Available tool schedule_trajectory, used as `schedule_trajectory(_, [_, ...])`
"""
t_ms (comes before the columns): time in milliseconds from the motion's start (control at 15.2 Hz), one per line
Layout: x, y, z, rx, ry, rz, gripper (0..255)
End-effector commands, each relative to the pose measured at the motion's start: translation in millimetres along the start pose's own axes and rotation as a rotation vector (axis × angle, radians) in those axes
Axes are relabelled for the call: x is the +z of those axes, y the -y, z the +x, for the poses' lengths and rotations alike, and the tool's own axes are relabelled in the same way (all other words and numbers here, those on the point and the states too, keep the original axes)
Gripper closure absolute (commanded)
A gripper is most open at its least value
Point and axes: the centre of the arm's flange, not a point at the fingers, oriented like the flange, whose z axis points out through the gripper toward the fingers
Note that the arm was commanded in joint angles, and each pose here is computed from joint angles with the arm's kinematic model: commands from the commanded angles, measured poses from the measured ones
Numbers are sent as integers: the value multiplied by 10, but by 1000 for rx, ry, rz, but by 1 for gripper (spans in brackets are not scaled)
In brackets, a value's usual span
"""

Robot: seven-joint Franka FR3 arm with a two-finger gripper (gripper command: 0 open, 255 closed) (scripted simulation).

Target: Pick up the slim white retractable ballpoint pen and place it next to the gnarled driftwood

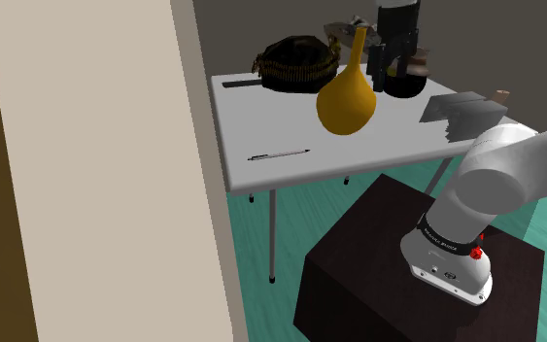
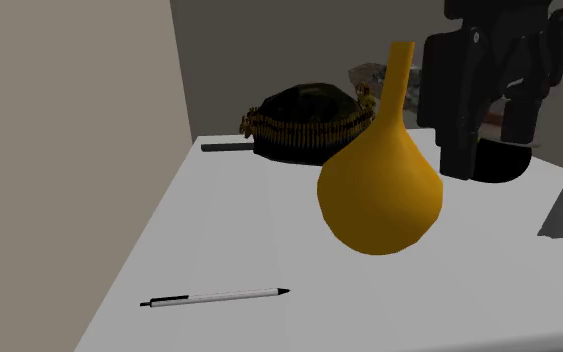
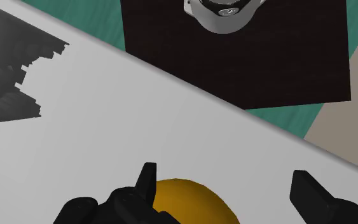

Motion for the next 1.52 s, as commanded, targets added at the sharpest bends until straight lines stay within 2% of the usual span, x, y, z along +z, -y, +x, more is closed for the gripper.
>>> schedule_trajectory(0, [0,0,0,0,0,0,0])
schedule_trajectory(726, [565,1020,698,-578,-158,-126,0])
schedule_trajectory(1386, [1142,2104,846,-1104,-302,-241,0])
schedule_trajectory(1452, [1166,2144,842,-1124,-308,-245,0])
